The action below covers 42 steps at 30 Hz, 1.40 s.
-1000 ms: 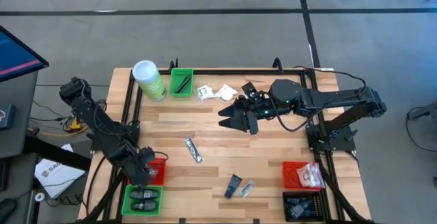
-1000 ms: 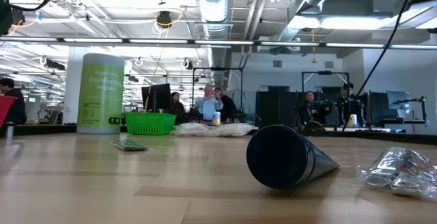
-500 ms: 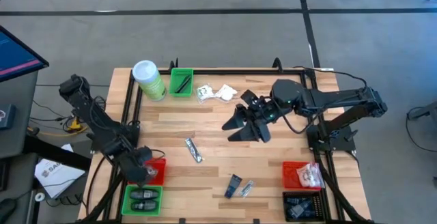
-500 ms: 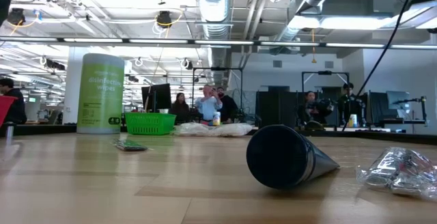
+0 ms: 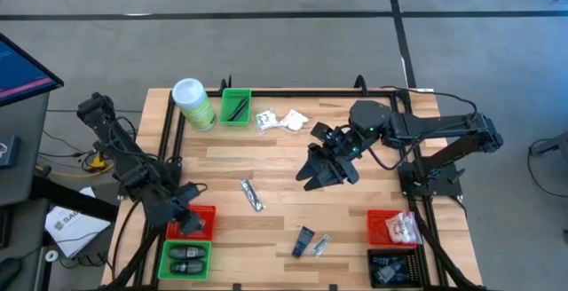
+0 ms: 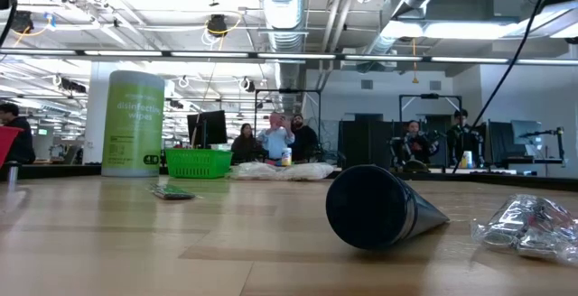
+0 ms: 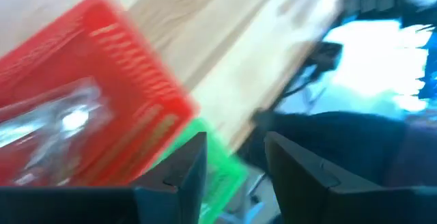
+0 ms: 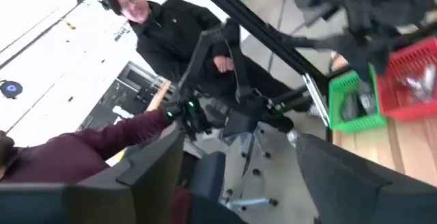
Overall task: Pick & Place Travel size toiletries
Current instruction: Put the shave cream into the black bin
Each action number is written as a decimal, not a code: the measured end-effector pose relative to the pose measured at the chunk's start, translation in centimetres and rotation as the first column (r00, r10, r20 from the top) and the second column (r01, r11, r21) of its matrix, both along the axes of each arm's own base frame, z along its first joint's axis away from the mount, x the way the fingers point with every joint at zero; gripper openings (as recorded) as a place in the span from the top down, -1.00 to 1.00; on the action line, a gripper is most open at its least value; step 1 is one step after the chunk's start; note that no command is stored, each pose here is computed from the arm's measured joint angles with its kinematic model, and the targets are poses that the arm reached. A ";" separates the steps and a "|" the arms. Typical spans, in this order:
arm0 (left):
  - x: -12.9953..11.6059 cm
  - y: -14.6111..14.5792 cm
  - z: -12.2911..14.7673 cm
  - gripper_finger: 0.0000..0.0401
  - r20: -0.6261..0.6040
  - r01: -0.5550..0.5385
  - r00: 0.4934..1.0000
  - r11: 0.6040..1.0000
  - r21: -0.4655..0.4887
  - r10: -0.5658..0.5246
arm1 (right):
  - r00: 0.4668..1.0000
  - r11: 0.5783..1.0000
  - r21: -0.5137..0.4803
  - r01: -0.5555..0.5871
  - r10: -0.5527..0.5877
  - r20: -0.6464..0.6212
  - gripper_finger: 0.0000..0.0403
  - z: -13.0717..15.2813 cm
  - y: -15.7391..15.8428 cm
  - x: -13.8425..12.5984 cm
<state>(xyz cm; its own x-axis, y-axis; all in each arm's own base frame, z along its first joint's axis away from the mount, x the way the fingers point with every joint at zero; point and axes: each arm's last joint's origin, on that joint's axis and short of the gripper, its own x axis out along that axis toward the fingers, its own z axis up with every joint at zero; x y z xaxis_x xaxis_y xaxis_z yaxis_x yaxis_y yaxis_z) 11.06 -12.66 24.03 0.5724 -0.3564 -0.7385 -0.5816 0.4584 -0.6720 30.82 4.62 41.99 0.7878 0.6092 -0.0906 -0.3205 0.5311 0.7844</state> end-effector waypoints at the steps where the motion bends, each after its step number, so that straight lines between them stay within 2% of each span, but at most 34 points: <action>1: 0.1 0.0 0.2 0.32 0.037 -0.015 0.999 1.000 -0.007 0.015 | 1.000 1.000 -0.003 -0.002 0.002 -0.017 -0.32 -0.1 0.0 -0.1; 6: 0.9 -0.2 1.2 0.48 0.224 -0.093 0.970 0.996 0.009 0.088 | 0.996 0.999 -0.039 -0.033 0.029 -0.085 0.15 -0.6 0.0 -0.9; 11: 2.8 -0.1 2.3 0.65 0.395 -0.154 0.909 0.988 0.015 0.136 | 0.991 0.995 -0.085 -0.052 0.041 -0.125 0.82 -0.8 0.0 -1.9; 13: 3.9 -0.2 2.8 0.72 0.462 -0.163 0.876 0.987 0.006 0.142 | 0.990 0.993 -0.102 -0.066 0.053 -0.128 0.94 -0.8 0.2 -2.2; 17: 6.2 -0.2 3.4 0.87 0.581 -0.183 0.801 0.983 0.014 0.141 | 0.982 0.985 -0.135 -0.103 0.079 -0.170 0.93 -1.0 1.0 -3.2; 20: 8.1 -0.3 3.1 0.97 0.617 -0.171 0.776 0.985 0.007 0.130 | 0.971 0.975 -0.188 -0.121 0.078 -0.225 0.99 -1.6 1.9 -3.9; 29: 15.4 -2.3 1.5 1.00 0.529 -0.080 0.848 0.996 0.043 0.045 | 0.922 0.893 -0.396 -0.212 0.048 -0.385 0.99 -3.4 4.5 -6.8; 33: 19.2 -3.3 1.5 1.00 0.526 -0.048 0.850 0.997 0.068 0.005 | 0.916 0.860 -0.450 -0.239 0.046 -0.399 1.00 -4.1 5.4 -7.3; 36: 22.0 -3.9 1.8 1.00 0.534 -0.021 0.845 0.997 0.072 -0.020 | 0.897 0.844 -0.463 -0.271 0.046 -0.440 1.00 -6.4 6.2 -7.5; 38: 23.9 -4.5 1.8 1.00 0.542 0.003 0.840 0.998 0.065 -0.038 | 0.883 0.847 -0.447 -0.287 0.054 -0.465 1.00 -8.3 6.8 -8.0; 42: 26.9 -5.7 0.7 1.00 0.508 0.054 0.857 0.996 0.072 -0.083 | 0.895 0.888 -0.377 -0.262 0.078 -0.439 1.00 -11.6 7.7 -9.1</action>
